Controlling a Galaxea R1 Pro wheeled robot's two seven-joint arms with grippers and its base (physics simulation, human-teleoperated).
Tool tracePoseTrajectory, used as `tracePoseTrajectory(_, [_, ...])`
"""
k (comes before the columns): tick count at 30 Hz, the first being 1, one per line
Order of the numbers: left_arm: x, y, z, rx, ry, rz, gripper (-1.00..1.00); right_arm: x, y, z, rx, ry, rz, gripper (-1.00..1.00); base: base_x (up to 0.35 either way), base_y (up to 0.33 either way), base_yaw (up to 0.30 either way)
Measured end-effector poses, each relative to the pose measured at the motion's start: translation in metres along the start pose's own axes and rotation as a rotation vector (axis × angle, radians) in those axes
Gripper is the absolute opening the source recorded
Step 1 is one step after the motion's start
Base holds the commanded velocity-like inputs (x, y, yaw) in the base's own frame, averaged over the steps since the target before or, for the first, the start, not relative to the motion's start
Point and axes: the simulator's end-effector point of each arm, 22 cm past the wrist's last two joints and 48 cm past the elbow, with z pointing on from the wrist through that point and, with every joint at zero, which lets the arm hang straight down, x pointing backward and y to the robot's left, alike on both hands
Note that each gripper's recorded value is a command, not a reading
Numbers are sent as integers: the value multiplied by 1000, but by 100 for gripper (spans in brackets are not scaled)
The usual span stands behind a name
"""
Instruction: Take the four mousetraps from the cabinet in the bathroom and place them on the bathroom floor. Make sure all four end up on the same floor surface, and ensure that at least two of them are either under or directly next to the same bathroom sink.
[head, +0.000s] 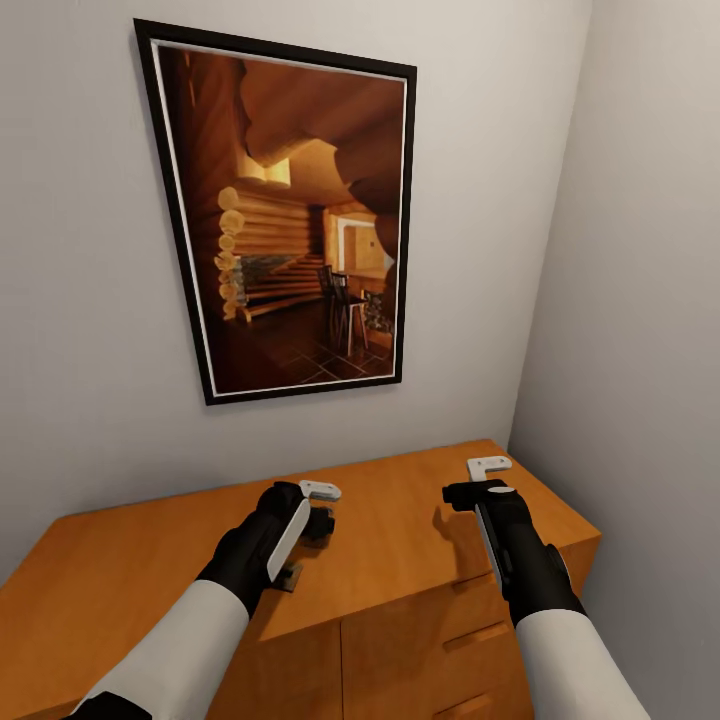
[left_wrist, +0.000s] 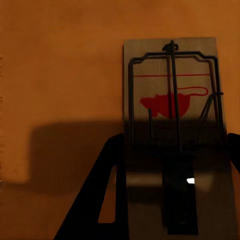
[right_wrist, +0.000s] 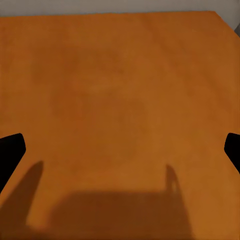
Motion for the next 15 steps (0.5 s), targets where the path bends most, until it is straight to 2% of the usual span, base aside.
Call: tracePoseTrajectory(15, [0,1,0,-4,-1,3,-100,0,0,0,0,0,0,100,0,0,0])
